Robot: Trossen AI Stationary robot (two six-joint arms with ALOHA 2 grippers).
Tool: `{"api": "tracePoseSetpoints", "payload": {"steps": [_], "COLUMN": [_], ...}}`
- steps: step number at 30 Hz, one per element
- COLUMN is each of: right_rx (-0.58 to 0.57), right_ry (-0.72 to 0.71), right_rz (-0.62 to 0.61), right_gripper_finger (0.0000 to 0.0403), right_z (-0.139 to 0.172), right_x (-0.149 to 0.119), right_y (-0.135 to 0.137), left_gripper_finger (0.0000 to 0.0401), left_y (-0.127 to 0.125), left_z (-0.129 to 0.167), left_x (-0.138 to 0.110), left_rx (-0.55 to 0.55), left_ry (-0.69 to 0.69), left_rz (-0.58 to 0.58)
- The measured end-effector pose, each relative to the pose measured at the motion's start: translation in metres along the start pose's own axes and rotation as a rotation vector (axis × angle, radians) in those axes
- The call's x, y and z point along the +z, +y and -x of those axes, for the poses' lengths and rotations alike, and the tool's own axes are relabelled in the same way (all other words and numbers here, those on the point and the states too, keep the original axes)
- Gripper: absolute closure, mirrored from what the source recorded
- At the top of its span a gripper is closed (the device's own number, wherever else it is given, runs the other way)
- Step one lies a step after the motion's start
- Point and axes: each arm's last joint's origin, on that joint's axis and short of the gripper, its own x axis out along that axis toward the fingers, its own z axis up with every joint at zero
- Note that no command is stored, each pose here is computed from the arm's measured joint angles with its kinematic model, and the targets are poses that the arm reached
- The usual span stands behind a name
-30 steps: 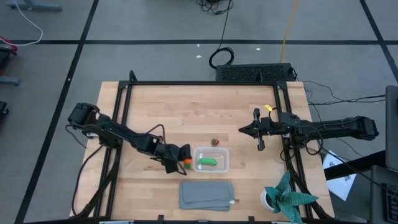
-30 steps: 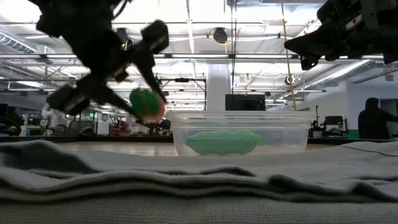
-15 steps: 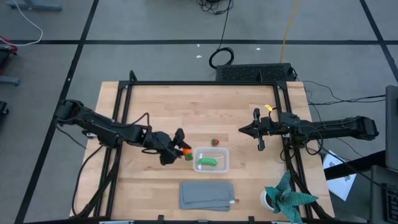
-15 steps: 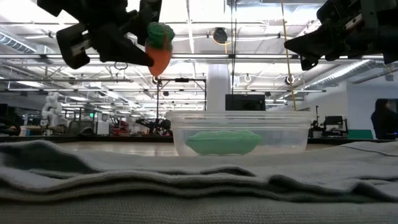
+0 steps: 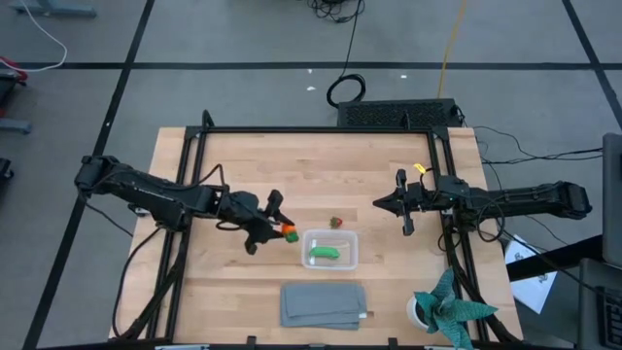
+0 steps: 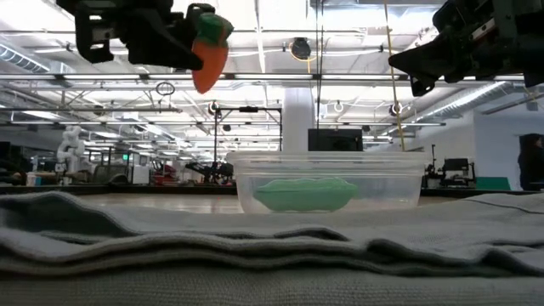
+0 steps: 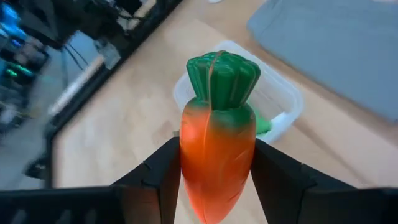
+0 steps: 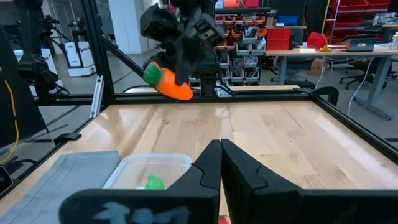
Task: Pick and placing Produce into tupperware
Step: Put the carrot into the transparent bin
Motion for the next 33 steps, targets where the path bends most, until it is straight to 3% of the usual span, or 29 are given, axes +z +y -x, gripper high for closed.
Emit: {"api": "tracePoseSetpoints", "payload": {"steps": [11,24,33], "right_rx": [0.000,0.000,0.000], "right_ry": [0.000,0.000,0.000], "right_rz": [0.000,-0.004,-0.004], "right_gripper_finger": [0.0403,0.0403,0.0403], "right_z": [0.000,0.000,0.000], "right_x": [0.000,0.000,0.000], "right_y": [0.000,0.000,0.000], "left_gripper_finger": [0.0233,0.0233,0.0233], "left_y": [0.015,0.028,0.032], "left_z": [0.002,0.004,0.005], "left_x": [0.000,-0.008,-0.012], "left_rx": [0.064,0.108,0.137], "left_ry": [-0.080,-0.072,-0.063], "left_rz": [0.253,0.429,0.470]}}
